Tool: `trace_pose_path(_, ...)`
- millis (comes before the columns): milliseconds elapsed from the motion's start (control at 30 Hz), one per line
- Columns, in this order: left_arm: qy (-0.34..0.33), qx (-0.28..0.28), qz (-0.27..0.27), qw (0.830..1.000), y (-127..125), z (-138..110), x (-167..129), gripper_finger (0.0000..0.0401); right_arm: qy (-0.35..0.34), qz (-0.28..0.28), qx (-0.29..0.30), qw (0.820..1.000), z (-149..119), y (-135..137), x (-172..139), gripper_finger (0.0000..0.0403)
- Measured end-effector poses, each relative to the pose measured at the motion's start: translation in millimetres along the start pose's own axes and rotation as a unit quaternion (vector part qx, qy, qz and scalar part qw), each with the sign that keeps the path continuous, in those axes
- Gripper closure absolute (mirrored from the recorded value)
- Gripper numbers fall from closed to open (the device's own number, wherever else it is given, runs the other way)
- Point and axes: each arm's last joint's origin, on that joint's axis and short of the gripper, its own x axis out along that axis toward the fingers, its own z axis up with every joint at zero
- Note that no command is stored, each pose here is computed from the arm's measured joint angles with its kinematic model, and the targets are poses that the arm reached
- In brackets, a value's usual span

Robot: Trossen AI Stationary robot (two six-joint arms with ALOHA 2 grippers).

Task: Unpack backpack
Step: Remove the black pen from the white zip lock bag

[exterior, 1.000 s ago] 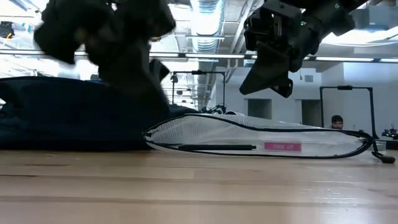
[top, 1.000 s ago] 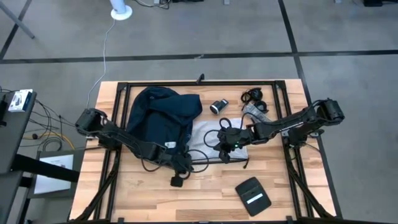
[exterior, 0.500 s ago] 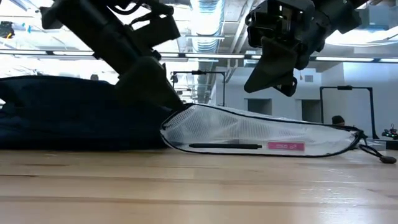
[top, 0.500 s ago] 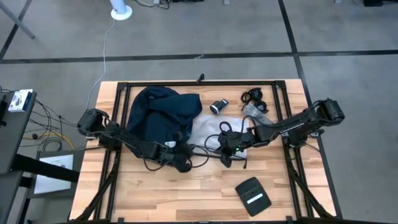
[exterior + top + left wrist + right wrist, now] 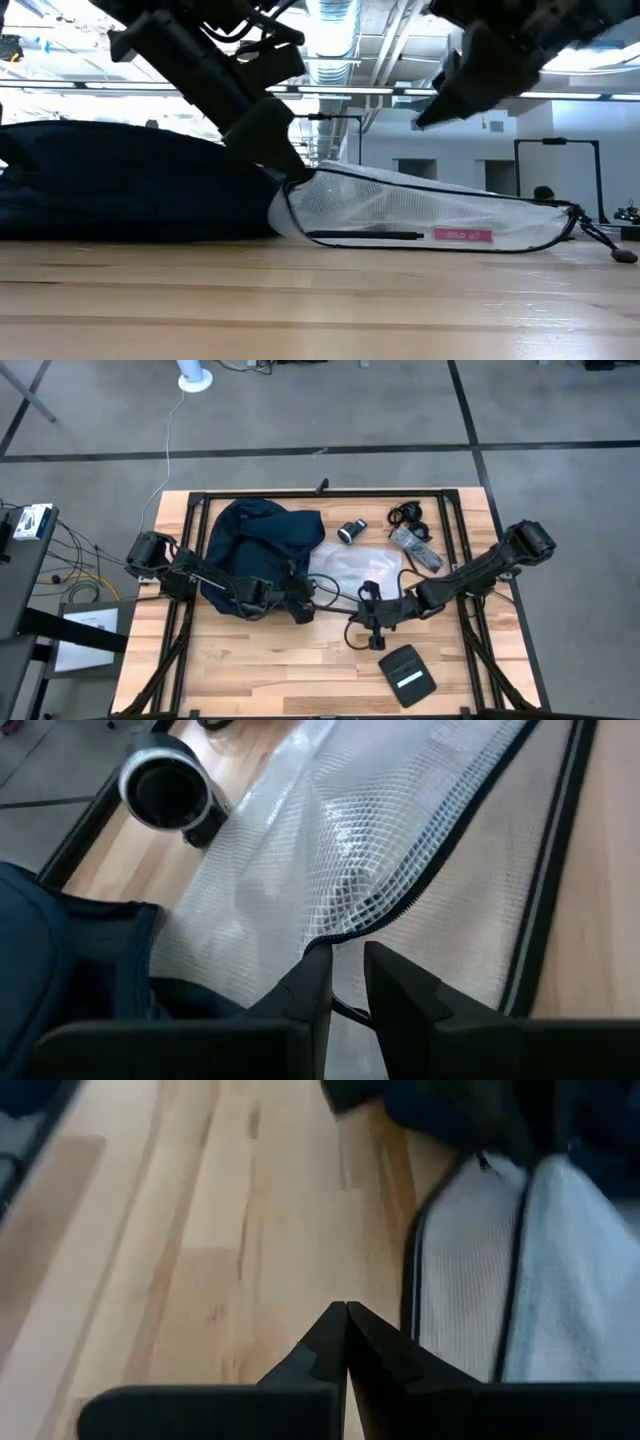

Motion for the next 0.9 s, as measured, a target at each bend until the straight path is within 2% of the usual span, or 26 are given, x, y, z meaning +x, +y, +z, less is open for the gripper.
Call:
trace_pose_path(67, -0.004, 0.002, 0.002, 1.0, 2, 1, 1, 0.0349, -0.032, 0.005, 0.012, 0.999, 3, 0, 5, 0.0403)
trace_pose_path(167, -0.006, -0.001, 0.004, 1.0, 3, 2, 2, 0.0349, -0.042, 0.001, 0.032, 0.999, 2, -3, 18, 0.0403)
trace_pose_path(300, -0.006, -0.026, 0.004, 1.0, 3, 2, 3, 0.0349, 0.006, -0.021, 0.059, 0.998, -15, -8, 43, 0.0392)
trace_pose_path(433, -0.007, -0.051, 0.004, 0.999, 3, 2, 2, 0.0349, 0.041, -0.043, 0.06, 0.996, -24, -15, 66, 0.0342)
trace_pose_path(667, -0.011, -0.07, 0.004, 0.997, 2, 3, 2, 0.0349, 0.072, -0.13, 0.067, 0.987, -19, -39, 87, 0.0244)
trace_pose_path(833, -0.012, -0.066, 0.001, 0.998, 0, 3, 0, 0.0349, 0.074, -0.217, 0.061, 0.972, -16, -54, 86, 0.0224)
trace_pose_path(900, -0.013, -0.058, -0.001, 0.998, -2, 2, -1, 0.0349, 0.072, -0.232, 0.058, 0.968, -16, -59, 87, 0.0225)
